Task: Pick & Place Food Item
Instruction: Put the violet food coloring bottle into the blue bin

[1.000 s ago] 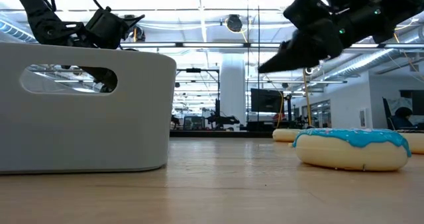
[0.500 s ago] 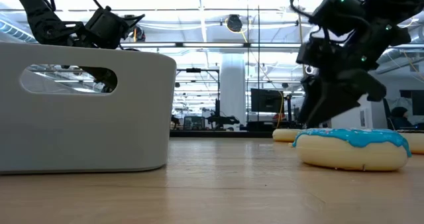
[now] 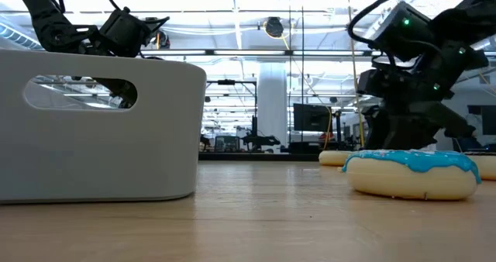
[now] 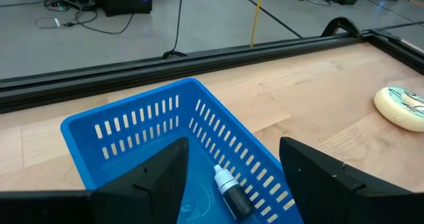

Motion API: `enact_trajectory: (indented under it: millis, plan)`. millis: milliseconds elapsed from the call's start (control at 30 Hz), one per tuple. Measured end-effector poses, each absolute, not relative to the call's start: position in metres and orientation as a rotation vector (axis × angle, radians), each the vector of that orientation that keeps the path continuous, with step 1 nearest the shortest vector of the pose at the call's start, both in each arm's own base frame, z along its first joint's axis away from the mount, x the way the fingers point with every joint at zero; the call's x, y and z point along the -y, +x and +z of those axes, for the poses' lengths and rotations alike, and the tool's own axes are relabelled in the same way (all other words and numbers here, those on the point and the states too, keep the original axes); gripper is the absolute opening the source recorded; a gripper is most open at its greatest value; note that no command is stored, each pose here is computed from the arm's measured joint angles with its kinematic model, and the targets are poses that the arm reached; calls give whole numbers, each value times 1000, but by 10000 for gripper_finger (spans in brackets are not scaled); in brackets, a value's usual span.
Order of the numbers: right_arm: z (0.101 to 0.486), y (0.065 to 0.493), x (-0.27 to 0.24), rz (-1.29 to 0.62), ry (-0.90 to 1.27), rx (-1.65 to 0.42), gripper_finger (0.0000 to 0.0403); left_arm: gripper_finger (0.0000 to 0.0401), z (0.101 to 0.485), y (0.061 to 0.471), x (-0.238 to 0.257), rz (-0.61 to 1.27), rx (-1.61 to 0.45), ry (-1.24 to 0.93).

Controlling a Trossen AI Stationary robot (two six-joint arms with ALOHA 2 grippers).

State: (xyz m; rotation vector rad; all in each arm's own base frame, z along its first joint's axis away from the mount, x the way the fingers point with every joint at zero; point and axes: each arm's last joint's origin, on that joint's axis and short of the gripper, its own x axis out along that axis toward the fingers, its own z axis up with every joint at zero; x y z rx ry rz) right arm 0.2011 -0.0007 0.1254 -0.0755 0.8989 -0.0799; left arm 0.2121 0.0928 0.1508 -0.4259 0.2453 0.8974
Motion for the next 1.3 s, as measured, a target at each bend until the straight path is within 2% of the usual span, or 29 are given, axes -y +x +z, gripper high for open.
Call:
enact_trajectory:
  millis: [400,700,1300]
  plan:
    - [119,198,-4,23,-8,-821,208,239,151,212,-93,898,-244,-429]
    - [122,202,-3,-33,40,-764,208,239,151,212,-93,898,-244,-429]
    - [104,214,-3,-72,70,-761,208,239,151,212,-93,898,-245,-428]
